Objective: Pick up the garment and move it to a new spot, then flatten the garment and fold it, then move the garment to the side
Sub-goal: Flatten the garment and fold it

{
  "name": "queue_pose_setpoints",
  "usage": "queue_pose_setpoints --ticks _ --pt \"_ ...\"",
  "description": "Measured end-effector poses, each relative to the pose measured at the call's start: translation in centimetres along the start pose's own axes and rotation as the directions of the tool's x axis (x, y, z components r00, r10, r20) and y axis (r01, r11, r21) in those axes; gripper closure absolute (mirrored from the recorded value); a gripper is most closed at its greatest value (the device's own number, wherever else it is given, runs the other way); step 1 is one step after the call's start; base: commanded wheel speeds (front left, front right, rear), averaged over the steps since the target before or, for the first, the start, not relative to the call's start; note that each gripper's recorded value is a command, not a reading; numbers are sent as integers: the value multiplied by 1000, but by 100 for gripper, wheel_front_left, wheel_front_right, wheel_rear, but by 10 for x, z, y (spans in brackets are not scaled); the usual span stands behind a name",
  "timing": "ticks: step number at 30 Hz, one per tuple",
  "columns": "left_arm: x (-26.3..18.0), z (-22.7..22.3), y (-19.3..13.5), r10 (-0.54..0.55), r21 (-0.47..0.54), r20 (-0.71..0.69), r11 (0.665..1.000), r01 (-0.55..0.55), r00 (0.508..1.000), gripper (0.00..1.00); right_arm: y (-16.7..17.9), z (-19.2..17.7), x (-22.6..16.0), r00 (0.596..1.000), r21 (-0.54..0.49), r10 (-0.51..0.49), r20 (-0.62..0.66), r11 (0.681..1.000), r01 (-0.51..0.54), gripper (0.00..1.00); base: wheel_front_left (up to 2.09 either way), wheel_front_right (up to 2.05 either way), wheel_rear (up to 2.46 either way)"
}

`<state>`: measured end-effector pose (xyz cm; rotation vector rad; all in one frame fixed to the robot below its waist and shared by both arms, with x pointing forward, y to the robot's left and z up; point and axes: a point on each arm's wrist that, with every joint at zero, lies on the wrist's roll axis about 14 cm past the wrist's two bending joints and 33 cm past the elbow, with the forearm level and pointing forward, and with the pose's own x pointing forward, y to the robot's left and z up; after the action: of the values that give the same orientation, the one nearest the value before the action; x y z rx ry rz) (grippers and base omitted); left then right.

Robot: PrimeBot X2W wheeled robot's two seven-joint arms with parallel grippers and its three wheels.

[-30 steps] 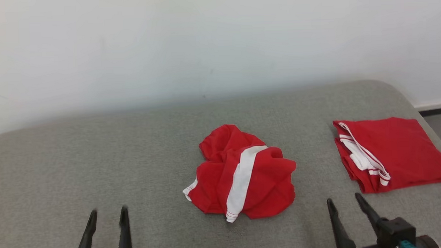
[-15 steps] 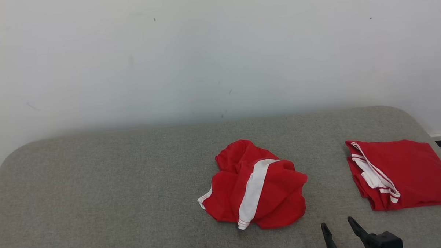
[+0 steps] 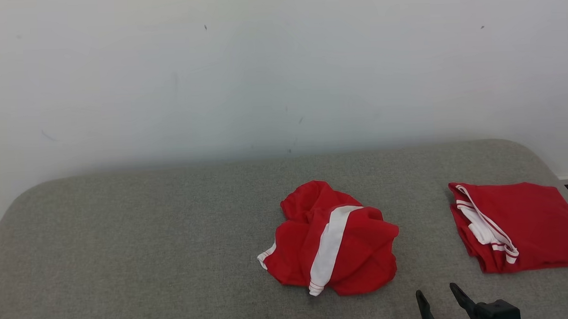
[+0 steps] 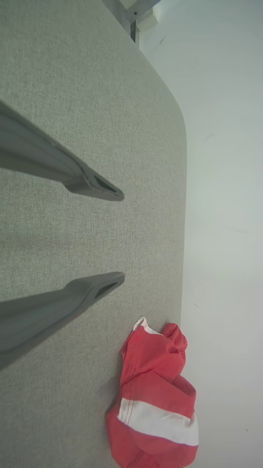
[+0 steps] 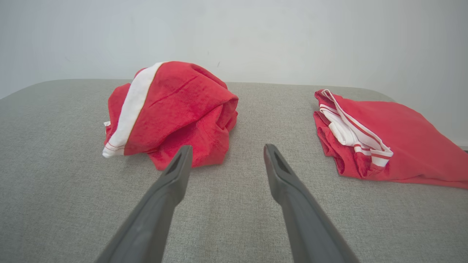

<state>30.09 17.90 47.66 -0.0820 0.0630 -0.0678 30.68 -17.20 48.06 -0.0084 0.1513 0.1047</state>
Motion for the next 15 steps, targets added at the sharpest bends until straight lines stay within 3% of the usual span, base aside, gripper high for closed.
queue_pose_setpoints --ticks 15 --pt "5 -1 -12 -28 -10 -20 1000 28 999 0 -2 -3 0 1000 8 -8 -8 1000 8 0 0 0 0"
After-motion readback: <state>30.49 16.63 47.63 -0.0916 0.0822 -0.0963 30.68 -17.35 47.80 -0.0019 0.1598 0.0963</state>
